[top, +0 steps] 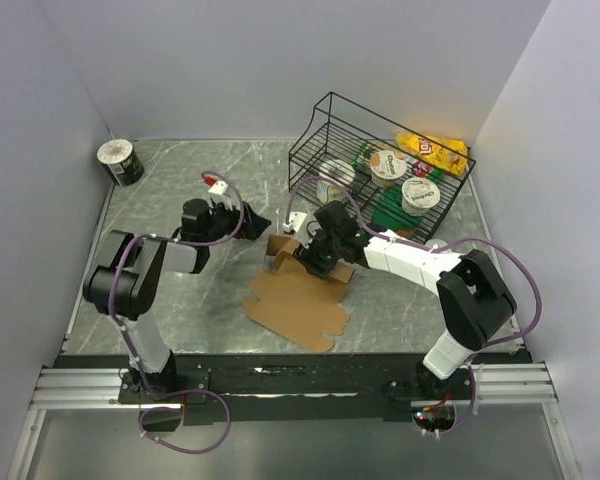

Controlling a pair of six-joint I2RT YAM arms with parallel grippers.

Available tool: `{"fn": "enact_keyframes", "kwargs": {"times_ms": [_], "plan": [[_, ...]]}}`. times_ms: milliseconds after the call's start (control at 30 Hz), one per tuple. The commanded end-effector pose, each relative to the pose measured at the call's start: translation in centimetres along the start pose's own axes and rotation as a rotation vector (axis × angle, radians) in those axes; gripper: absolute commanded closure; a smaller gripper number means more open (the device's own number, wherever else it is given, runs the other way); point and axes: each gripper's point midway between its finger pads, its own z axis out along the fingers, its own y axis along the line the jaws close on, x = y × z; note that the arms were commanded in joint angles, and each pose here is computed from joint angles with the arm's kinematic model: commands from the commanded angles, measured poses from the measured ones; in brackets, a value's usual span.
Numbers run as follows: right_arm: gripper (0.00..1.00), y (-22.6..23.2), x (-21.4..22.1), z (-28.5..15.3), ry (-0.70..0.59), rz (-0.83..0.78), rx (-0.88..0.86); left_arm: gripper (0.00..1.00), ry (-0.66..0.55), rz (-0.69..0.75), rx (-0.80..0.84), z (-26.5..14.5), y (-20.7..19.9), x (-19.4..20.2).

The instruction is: Fold the paper box

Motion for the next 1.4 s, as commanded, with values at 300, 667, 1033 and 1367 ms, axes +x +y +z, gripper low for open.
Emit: {"fn": "enact_keyframes", "kwargs": {"times_ms": [300, 667, 1033, 1367], "plan": [[0.51, -1.0, -0.9, 0.7, -0.006, -0.016, 0.018, 0.05, 0.117, 0.009, 0.158, -0.9, -4.4, 6.1], [0.51, -1.2, -1.0, 0.6, -0.008, -0.011, 0.029, 0.06, -0.003, -0.012, 0.279, -3.4, -7.9, 6.6], [0.51, -1.3, -1.0, 0.5, -0.008, -0.009, 0.034, 0.14, -0.023, 0.017, 0.411, -3.9, -10.1, 7.0], [0.51, -1.3, -1.2, 0.3, -0.011, -0.009, 0.037, 0.16, -0.058, -0.001, 0.432, -5.7, -11.1, 7.1]]}}
